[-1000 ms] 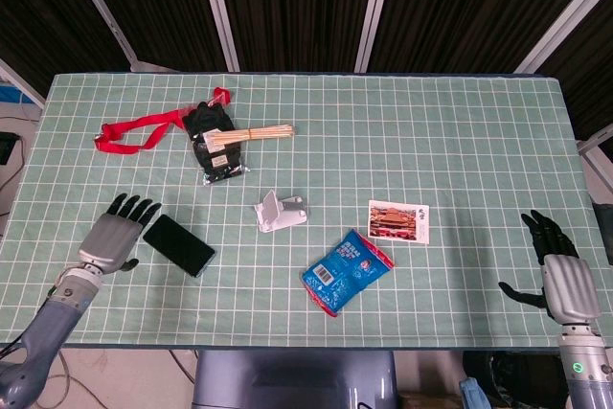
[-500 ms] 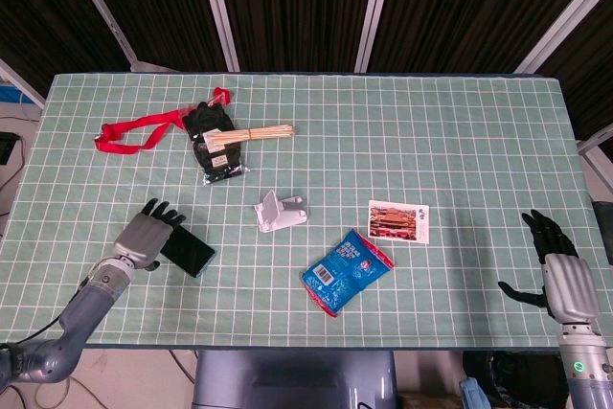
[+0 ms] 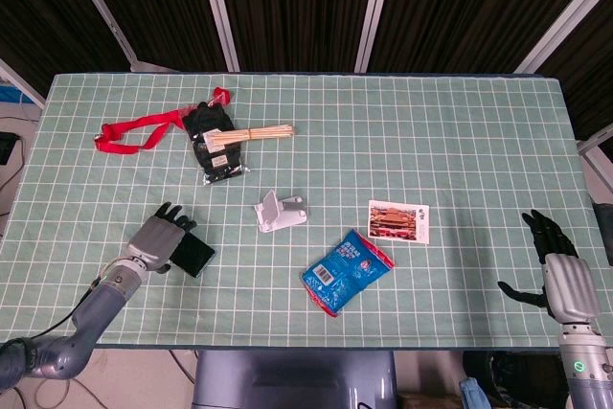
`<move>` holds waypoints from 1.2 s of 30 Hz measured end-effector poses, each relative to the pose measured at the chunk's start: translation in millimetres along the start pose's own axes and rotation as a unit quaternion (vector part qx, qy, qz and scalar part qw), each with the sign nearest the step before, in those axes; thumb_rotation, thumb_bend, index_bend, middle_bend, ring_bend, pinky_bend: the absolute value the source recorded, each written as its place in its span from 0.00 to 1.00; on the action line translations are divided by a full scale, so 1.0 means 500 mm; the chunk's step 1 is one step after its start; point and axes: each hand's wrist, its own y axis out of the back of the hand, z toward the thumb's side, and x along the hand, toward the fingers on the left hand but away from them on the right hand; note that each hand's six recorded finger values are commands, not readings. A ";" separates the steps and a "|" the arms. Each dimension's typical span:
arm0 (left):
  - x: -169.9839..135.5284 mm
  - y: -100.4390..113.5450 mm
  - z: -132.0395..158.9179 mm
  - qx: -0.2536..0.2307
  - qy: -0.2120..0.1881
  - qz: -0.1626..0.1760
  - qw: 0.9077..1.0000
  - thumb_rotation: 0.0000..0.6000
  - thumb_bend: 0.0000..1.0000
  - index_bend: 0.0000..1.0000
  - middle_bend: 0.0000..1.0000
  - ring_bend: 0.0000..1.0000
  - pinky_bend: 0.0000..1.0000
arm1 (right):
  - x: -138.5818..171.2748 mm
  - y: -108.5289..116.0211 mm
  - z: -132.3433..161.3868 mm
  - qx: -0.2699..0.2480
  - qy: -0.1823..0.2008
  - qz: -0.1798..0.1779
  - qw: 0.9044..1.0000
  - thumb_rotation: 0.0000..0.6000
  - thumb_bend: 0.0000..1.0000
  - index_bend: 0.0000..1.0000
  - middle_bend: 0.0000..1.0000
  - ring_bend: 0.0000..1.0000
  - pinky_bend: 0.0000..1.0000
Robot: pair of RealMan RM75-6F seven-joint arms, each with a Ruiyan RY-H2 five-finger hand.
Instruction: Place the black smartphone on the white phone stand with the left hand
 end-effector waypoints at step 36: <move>0.008 -0.016 0.022 0.009 -0.014 -0.012 1.000 1.00 0.36 0.54 0.56 0.10 0.00 | 0.000 0.003 0.001 -0.010 0.001 -0.003 1.000 1.00 0.10 0.00 0.00 0.00 0.15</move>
